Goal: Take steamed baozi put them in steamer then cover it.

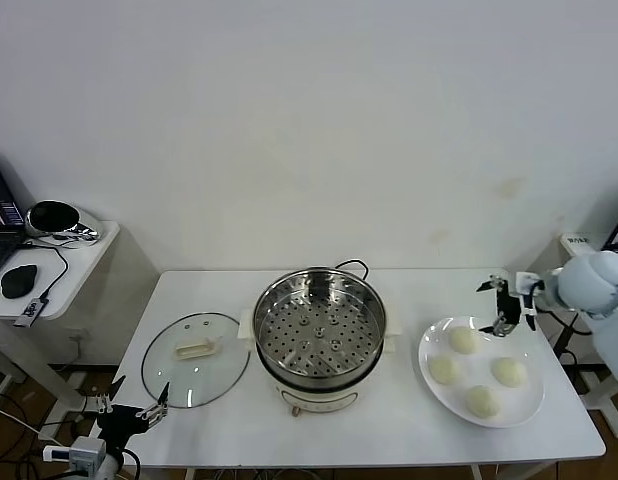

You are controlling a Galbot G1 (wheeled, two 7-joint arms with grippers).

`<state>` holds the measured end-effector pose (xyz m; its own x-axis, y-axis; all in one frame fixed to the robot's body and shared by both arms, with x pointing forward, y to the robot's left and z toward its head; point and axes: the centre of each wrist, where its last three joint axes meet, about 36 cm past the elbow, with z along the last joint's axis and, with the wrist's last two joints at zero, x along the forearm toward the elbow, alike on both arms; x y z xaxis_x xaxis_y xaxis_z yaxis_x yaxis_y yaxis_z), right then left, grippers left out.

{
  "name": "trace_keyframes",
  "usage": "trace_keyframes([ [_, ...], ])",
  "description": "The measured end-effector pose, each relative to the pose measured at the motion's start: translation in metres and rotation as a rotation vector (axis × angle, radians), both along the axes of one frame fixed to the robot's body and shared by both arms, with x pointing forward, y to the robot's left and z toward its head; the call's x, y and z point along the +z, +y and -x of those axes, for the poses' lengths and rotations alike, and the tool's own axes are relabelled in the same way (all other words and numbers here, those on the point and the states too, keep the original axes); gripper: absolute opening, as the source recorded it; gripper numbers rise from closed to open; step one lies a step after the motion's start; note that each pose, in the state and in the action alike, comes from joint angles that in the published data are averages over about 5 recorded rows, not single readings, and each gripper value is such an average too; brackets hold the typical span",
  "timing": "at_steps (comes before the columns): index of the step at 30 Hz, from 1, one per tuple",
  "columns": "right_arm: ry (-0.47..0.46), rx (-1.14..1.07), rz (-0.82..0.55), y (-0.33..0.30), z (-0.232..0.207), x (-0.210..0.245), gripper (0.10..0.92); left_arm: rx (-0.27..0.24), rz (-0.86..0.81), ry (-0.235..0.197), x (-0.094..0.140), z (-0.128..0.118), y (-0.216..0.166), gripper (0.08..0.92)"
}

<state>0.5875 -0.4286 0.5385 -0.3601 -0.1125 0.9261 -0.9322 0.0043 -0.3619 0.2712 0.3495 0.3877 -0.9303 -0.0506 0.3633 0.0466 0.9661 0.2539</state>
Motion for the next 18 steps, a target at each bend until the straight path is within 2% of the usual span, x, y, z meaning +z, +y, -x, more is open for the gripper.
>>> trace_keyframes([
  [18,0.068,0.045,0.087,0.019,-0.048,-0.07,0.823,0.006,-0.005,0.016,-0.01,0.0,-0.002,0.823],
])
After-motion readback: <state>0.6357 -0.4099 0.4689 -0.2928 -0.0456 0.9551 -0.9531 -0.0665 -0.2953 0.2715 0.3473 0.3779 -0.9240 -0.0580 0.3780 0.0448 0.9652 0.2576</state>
